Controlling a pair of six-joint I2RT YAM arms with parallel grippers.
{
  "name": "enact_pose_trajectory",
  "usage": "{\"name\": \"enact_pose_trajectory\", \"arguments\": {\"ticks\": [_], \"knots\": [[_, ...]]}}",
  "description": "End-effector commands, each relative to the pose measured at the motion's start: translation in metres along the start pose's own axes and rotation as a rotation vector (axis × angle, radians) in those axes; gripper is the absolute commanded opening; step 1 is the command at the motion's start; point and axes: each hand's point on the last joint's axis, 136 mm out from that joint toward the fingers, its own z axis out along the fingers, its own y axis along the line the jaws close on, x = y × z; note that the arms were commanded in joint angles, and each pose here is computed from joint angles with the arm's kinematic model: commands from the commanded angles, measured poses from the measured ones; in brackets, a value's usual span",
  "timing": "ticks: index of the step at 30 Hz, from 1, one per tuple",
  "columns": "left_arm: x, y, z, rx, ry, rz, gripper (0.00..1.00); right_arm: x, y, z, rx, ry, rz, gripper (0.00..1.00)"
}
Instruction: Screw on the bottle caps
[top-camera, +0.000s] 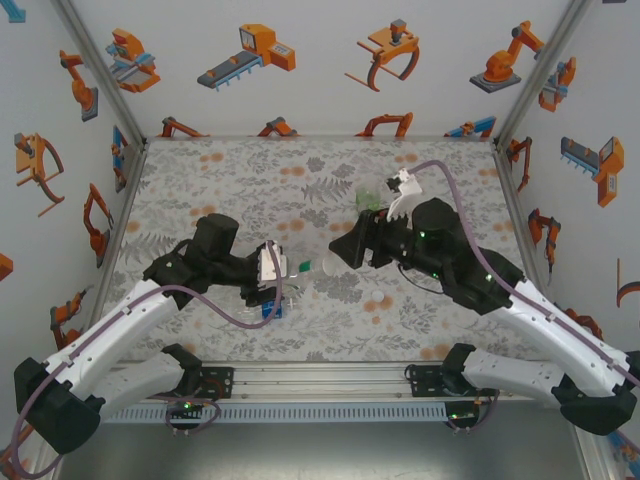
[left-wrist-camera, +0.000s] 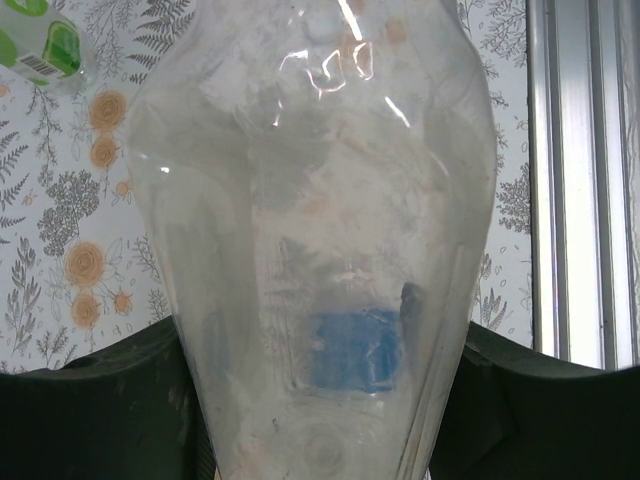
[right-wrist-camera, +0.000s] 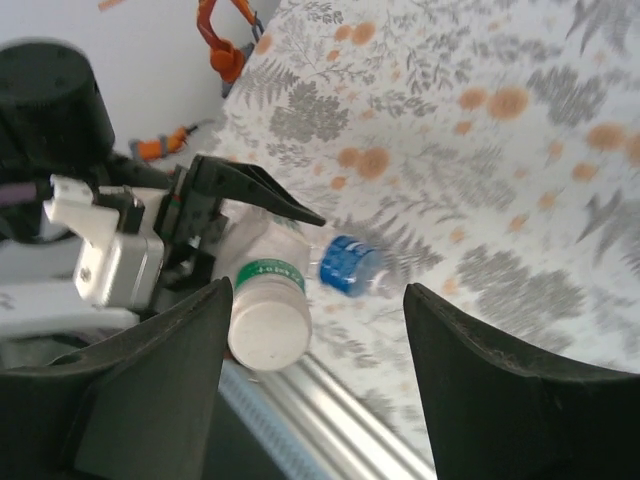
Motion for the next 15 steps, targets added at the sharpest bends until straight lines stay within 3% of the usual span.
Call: {"name": "enact_pose_trajectory", "arguments": {"ticks": [1, 9, 15], "knots": [[-0.017, 0.000, -0.004, 0.016, -0.053, 0.036, 0.00, -0.008, 0.026, -0.011, -0.121, -0.008, -0.365, 0.64], [-0.022, -0.008, -0.006, 0.055, -0.079, 0.050, 0.00, 0.035, 0.088, -0.037, -0.597, 0.013, -0.898, 0.65], [-0.022, -0.012, -0.006, 0.071, -0.083, 0.051, 0.00, 0.043, 0.085, -0.023, -0.617, 0.019, -0.994, 0.67]]}}
